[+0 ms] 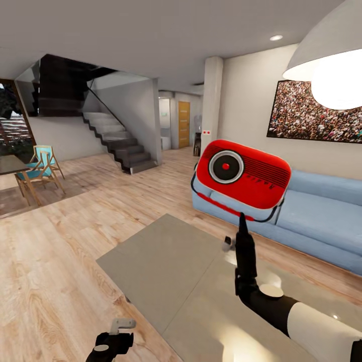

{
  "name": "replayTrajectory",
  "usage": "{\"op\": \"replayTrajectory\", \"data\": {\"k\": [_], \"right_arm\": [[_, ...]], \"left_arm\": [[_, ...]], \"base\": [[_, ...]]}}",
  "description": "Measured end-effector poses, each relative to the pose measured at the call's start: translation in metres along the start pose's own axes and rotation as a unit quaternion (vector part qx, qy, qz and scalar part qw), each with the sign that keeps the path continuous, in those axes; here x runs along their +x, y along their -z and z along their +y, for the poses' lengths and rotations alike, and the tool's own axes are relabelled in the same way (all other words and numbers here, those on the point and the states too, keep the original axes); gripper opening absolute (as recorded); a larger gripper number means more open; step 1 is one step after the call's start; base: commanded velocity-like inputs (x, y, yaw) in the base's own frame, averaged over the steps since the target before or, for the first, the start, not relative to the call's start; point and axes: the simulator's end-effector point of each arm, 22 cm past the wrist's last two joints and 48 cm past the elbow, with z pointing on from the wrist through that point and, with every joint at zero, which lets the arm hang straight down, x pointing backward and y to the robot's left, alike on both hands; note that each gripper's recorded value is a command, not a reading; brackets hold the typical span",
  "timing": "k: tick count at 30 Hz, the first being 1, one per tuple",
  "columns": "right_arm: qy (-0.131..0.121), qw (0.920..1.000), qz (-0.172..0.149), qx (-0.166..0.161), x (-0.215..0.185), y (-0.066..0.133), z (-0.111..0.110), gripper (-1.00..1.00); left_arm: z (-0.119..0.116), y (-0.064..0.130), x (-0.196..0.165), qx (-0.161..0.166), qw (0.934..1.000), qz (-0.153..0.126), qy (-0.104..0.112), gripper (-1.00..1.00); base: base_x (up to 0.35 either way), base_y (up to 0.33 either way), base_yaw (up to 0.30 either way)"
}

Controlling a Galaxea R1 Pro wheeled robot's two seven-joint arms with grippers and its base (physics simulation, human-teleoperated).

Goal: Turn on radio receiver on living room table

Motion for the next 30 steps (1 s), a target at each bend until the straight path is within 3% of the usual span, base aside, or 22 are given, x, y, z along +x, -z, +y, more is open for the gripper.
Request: {"op": "replayTrajectory", "data": {"k": [4,7,11,15,26,30], "right_arm": [[0.044,0.9989,-0.014,0.010,-0.001,0.006,0.000,-1.00],[0.071,0.9961,-0.053,0.003,-0.009,0.024,0.012,-1.00],[0.088,0.9918,-0.093,0.001,-0.019,0.042,0.019,-1.00],[0.107,0.9882,-0.110,-0.006,-0.016,0.051,0.029,-1.00],[0.114,0.9864,-0.118,-0.008,-0.015,0.056,0.032,-1.00],[0.116,0.9861,-0.113,-0.034,-0.017,0.072,0.039,-1.00]], "left_arm": [[0.000,0.000,0.000,0.000,1.0000,0.000,0.000,1.00],[-0.001,0.000,0.000,0.001,1.0000,0.000,0.000,1.00],[-0.002,0.000,0.000,0.001,1.0000,0.000,0.000,1.00],[-0.002,0.000,0.000,0.001,1.0000,0.000,0.001,1.00],[-0.002,0.000,0.000,0.001,1.0000,0.000,0.001,1.00],[-0.029,0.000,-0.003,0.029,0.9995,0.011,0.003,1.00]], "base": [[0.000,0.000,0.000],[0.000,0.000,0.000],[0.000,0.000,0.000],[0.000,0.000,0.000],[0.000,0.000,0.000],[0.000,0.000,0.000]]}}
